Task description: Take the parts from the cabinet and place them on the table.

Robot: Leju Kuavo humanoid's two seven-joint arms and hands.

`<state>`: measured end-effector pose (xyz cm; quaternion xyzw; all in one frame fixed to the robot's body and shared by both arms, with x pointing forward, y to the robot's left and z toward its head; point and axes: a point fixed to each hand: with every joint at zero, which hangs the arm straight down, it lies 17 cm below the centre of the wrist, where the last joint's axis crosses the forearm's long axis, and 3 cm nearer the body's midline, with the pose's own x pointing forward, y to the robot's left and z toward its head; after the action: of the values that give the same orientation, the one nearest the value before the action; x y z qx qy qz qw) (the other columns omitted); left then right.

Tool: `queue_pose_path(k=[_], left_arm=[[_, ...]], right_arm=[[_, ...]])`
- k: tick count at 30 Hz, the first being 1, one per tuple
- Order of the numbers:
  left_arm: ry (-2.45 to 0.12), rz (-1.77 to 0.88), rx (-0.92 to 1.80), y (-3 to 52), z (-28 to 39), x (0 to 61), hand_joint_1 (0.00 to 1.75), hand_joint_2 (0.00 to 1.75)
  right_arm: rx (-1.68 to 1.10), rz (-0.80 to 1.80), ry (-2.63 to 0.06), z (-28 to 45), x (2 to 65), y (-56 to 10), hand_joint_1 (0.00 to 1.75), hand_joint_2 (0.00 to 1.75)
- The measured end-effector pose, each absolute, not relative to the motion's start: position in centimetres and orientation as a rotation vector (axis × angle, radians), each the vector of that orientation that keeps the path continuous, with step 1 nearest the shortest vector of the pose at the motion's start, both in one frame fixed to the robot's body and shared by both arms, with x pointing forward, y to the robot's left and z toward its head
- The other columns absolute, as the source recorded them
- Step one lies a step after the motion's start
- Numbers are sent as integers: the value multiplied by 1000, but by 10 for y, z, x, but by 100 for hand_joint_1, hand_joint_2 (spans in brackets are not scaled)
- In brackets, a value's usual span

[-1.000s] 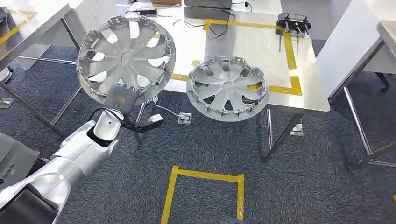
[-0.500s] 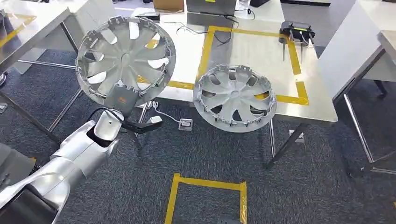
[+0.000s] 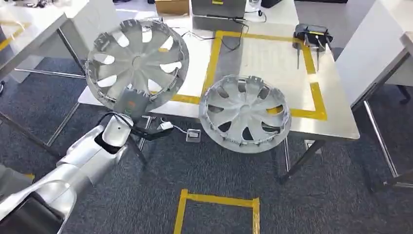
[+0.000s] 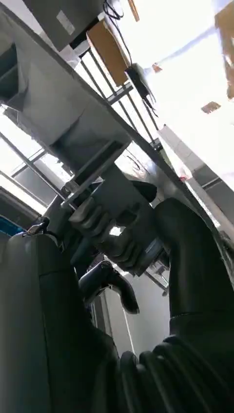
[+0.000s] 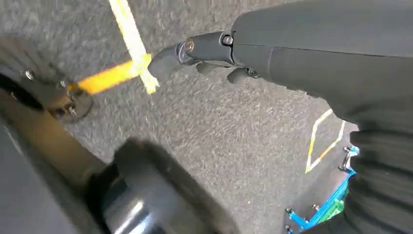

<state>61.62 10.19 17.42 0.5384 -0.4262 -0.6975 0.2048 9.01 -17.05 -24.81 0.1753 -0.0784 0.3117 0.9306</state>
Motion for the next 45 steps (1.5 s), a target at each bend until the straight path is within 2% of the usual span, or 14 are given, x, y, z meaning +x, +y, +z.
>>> queue_pose_path(k=[45], left_arm=[[-1183,-1985,1462,97,160,610,175,175]], right_arm=[[365,626,-167,-248,88,-169,0,175]])
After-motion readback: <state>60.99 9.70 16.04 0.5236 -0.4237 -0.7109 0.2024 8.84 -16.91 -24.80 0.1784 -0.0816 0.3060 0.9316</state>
